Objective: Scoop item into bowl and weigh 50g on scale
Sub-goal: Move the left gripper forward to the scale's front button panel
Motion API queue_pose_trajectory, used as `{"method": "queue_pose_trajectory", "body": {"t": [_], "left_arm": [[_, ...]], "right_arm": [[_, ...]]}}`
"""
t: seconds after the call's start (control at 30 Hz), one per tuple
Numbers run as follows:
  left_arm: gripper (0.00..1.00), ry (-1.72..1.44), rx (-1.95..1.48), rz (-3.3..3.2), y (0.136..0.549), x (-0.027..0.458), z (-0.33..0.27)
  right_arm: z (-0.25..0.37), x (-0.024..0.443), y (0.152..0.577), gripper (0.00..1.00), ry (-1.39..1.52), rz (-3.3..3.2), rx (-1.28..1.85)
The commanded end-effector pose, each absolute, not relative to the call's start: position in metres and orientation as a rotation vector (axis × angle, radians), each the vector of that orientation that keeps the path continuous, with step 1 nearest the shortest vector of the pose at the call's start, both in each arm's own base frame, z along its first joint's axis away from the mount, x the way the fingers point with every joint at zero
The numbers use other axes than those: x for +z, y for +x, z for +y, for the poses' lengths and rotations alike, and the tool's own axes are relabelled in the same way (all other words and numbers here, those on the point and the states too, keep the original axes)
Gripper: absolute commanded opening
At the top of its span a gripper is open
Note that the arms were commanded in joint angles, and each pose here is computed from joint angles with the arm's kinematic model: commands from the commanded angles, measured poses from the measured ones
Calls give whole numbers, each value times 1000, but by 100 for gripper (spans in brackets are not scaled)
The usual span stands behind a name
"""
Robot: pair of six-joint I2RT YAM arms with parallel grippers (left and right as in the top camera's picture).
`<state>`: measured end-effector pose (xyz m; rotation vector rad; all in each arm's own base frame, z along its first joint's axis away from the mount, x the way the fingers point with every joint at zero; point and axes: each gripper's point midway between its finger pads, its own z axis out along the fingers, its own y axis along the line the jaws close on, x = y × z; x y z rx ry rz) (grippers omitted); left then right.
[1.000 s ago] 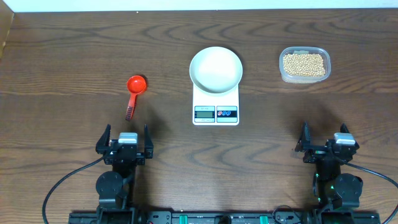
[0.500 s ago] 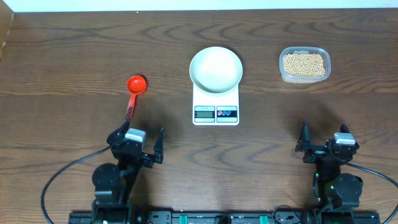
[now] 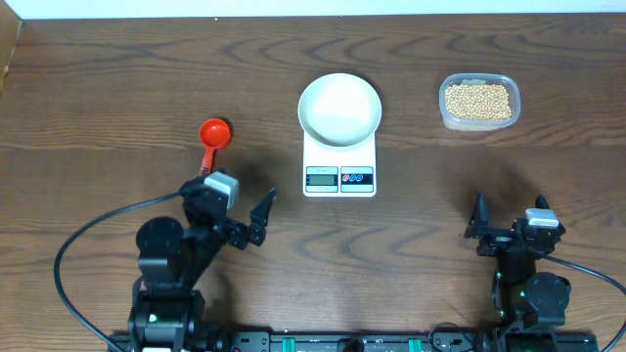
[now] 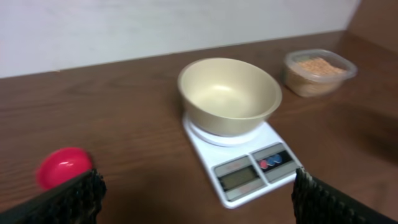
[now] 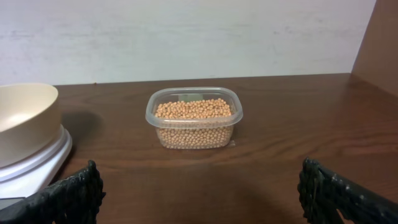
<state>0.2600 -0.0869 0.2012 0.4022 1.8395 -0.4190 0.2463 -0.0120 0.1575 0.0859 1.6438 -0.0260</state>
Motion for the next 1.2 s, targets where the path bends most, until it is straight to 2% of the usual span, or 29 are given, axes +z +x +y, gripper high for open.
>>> {"method": "queue_pose_trajectory", "body": {"t": [0.0,0.33,0.47,0.63,0.8,0.83,0.87,0.9,0.93,1.0,1.17], "left_arm": [[98,457,-522,1844,261,222,-111],[98,639,-675,2145,260,205,-190],[98,784,-820,2194,240,186,-226],[98,857,-883,2306,225,156,-240],[98,771,-920,2310,244,150,-253],[88,714,-892,2329,251,148,-251],[69,634,-851,2359,259,143,-246],[33,554,-809,2393,266,138,-241],[10,469,-772,2426,272,133,-236],[7,301,-704,2479,281,123,-227],[7,186,-529,2458,296,111,-224]], "right_arm": [[-12,156,246,99,83,1647,-30],[-12,156,246,99,83,1647,-30],[-12,156,246,99,83,1647,-30],[-12,156,246,99,83,1647,-30],[-12,156,246,99,83,1647,-30],[-12,156,246,99,83,1647,-30],[-12,156,246,99,83,1647,-30],[-12,156,246,99,83,1647,-30],[-12,156,246,99,83,1647,-30],[-12,156,246,99,83,1647,-30],[-12,156,246,99,83,1647,-30]]}}
